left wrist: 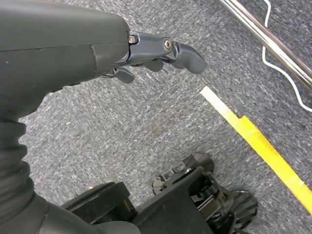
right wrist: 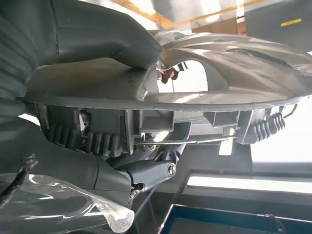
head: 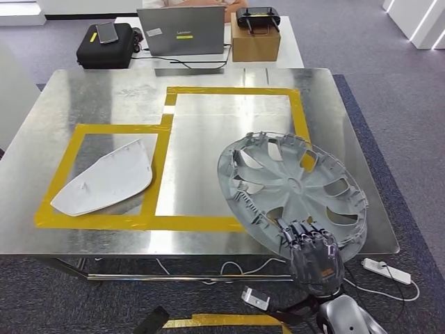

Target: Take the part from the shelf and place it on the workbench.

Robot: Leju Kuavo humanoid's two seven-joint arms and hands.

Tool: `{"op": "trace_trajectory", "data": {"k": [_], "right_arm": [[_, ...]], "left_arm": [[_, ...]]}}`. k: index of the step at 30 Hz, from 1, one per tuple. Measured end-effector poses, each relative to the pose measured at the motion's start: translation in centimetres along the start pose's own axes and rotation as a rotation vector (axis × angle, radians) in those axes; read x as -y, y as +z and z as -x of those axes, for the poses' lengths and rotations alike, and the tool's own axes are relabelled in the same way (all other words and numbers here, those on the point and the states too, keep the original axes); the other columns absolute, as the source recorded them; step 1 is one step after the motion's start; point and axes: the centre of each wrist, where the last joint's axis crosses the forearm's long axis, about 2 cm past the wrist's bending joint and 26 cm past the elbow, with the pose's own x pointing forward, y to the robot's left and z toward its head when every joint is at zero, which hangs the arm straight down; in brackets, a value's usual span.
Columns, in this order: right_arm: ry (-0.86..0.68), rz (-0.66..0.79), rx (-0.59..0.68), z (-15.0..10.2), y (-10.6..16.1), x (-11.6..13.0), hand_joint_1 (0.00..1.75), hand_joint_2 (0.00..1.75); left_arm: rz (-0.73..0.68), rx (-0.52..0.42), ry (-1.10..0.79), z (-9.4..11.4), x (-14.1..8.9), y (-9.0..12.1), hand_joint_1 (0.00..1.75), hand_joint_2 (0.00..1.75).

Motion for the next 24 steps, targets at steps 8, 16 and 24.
{"op": "trace_trajectory", "data": {"k": [8, 16, 24], "right_arm": [[-0.002, -0.009, 0.083, -1.0, -1.5, -0.1, 1.75, 1.75], [0.0, -0.056, 0.088, -1.2, -0.6, -1.1, 1.75, 1.75], [0.037, -0.114, 0.018, 0.0, -0.2, -2.4, 1.75, 1.75]], "left_arm": [[-0.007, -0.007, 0.013, 0.2, -0.3, 0.0, 0.0, 1.75], [-0.016, -0.015, 0.02, 0.4, -0.5, 0.1, 0.0, 1.75], [-0.022, -0.018, 0.025, 0.6, -0.8, 0.1, 0.0, 1.75]]}}
